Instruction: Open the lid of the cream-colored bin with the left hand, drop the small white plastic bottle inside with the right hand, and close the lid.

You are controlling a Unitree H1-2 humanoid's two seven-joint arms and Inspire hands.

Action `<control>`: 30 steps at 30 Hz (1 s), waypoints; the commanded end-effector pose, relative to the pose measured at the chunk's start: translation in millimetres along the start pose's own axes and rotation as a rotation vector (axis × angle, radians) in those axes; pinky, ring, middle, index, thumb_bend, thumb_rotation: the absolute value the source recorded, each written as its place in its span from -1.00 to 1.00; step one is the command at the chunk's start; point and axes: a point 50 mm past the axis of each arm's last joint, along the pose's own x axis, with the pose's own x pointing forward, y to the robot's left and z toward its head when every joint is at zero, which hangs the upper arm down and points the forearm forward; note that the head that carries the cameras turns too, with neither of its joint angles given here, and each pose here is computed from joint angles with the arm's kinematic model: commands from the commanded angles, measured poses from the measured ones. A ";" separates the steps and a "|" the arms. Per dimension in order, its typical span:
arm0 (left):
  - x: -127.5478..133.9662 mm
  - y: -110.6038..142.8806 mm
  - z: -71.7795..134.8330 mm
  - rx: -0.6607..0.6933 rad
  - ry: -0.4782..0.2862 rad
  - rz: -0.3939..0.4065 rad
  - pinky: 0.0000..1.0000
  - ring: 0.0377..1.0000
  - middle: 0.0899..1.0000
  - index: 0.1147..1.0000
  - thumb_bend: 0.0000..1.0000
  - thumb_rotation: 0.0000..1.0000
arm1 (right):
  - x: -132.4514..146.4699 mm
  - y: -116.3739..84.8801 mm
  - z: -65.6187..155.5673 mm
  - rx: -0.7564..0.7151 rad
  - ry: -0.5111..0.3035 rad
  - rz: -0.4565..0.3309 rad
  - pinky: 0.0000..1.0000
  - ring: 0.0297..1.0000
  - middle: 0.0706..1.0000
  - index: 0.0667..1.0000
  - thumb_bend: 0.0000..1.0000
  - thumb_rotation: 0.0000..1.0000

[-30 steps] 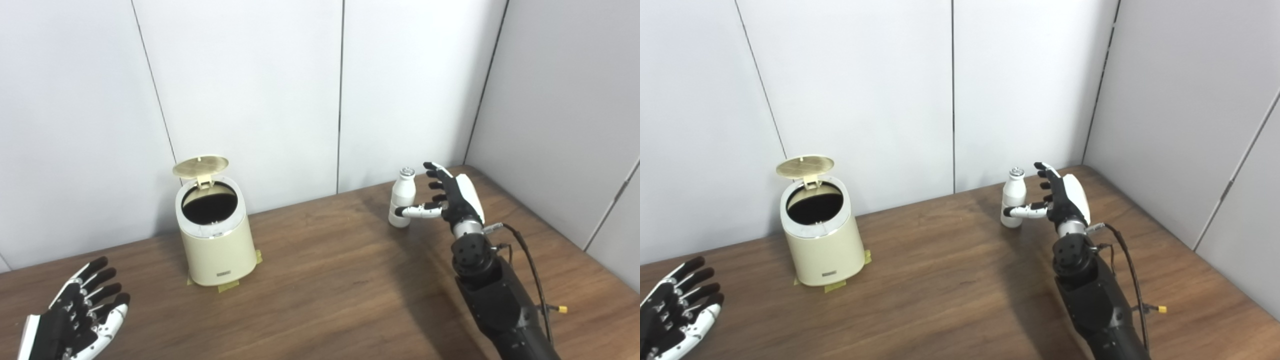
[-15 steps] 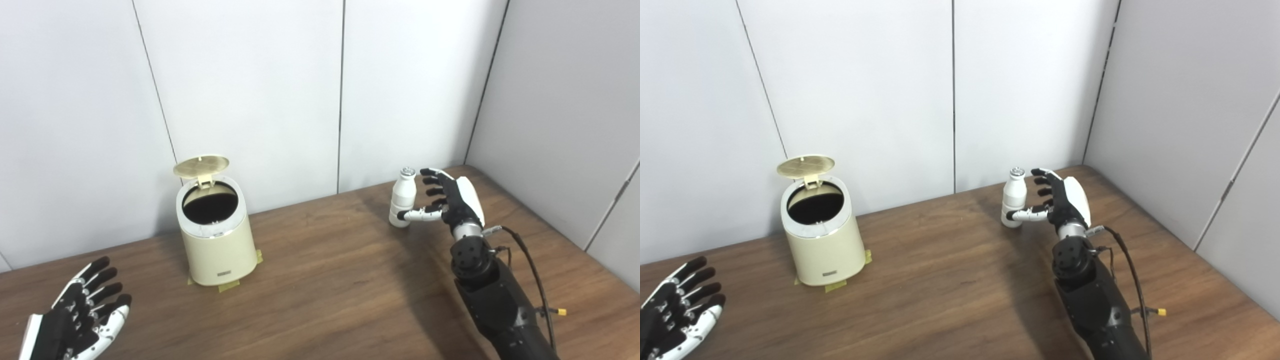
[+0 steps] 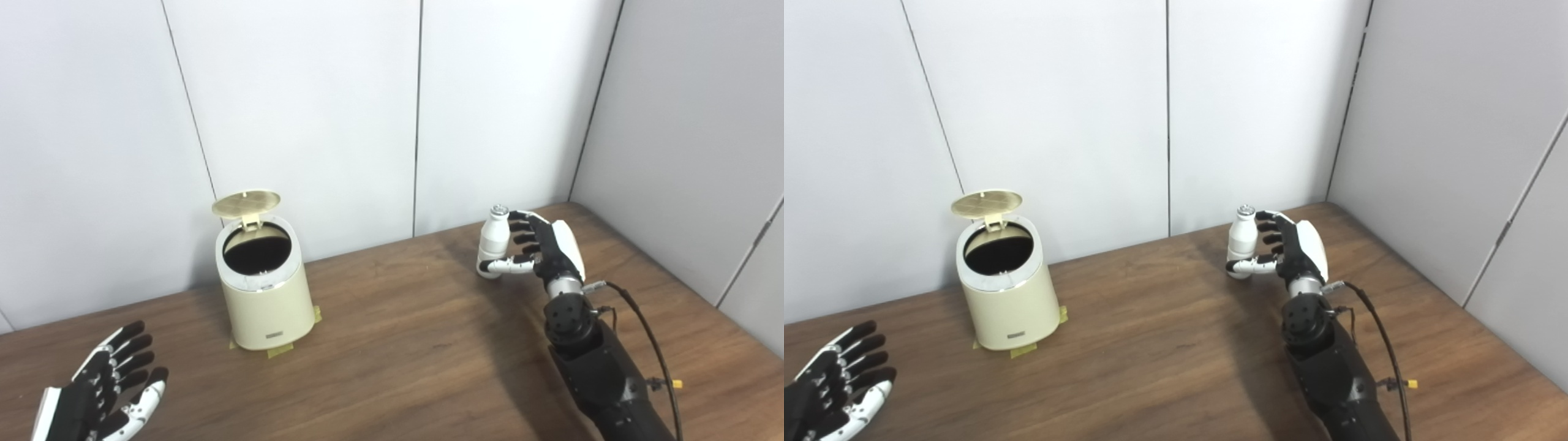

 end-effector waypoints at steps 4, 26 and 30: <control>5.3 2.4 11.3 0.010 -0.071 -0.004 0.61 0.61 0.64 0.72 -0.30 -1.00 | 14.2 -11.1 31.7 0.021 -0.110 -0.047 0.29 0.41 0.46 0.48 0.57 -0.96; 3.7 4.8 7.4 0.048 -0.057 -0.024 0.62 0.60 0.61 0.71 -0.27 -0.89 | 18.9 -11.1 16.8 -0.001 -0.166 -0.132 -0.11 -0.16 -0.12 -0.05 0.04 -1.00; 3.3 3.4 6.1 0.044 -0.051 -0.027 0.60 0.61 0.62 0.71 -0.27 -0.90 | 17.8 -11.8 17.1 0.001 -0.165 -0.134 -0.10 -0.14 -0.08 -0.11 0.04 -1.00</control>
